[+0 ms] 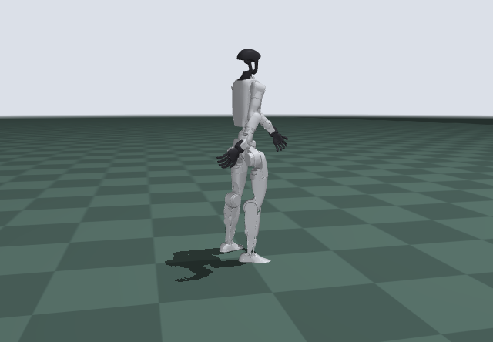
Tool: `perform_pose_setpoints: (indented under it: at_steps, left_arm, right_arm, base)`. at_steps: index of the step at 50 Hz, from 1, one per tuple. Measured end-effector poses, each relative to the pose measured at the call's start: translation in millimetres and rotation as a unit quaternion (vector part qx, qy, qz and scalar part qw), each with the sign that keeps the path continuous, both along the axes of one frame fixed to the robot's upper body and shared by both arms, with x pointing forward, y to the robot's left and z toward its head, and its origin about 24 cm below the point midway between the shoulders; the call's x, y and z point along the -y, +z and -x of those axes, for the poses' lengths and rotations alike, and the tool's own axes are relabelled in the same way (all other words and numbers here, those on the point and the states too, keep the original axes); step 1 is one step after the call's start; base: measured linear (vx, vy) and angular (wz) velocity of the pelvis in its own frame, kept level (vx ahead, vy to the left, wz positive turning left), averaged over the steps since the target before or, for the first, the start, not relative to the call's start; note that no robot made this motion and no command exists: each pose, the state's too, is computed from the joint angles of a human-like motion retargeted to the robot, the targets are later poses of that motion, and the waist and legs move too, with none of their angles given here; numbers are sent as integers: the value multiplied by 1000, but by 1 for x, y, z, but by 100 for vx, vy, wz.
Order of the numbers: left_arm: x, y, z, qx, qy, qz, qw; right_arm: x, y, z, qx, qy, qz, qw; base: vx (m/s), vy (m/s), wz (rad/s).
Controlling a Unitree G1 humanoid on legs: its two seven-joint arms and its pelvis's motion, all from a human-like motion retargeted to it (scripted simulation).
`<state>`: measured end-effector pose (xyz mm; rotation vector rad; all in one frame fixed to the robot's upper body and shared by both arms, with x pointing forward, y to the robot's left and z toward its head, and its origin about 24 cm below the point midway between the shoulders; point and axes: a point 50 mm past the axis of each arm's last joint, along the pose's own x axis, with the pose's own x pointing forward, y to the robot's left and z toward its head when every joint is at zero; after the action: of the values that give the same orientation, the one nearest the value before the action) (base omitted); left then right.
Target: In place motions
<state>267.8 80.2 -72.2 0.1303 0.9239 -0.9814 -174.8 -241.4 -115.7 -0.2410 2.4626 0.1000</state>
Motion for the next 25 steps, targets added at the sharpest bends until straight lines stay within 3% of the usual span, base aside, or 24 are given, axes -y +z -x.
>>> perform_pose_setpoints:
  at_steps: [5,8,12,15,20,25]
  left_arm:
    - [-30,10,-23,195,-15,-157,968]
    - [-51,-20,4,198,17,-243,949]
    - [-77,-79,105,6,-9,-305,952]
    - [-103,-101,215,-232,-15,-327,916]
    - [-116,-67,401,-582,157,-322,730]
    - [-70,-16,506,-716,307,-247,577]
  right_arm:
    - [0,18,34,-28,-55,14,998]
    - [1,18,29,-34,-88,44,995]
    - [-1,-8,-23,37,-110,8,993]
    - [-8,-36,-102,140,-50,-67,987]
    - [-67,-47,-273,325,128,-282,894]
    - [-153,6,-393,478,271,-456,700]
  base:
    - [-2,0,-10]
    - [0,0,0]
    - [2,6,-4]
    - [-2,1,-25]
    - [-2,-2,-78]
    - [-3,2,-65]
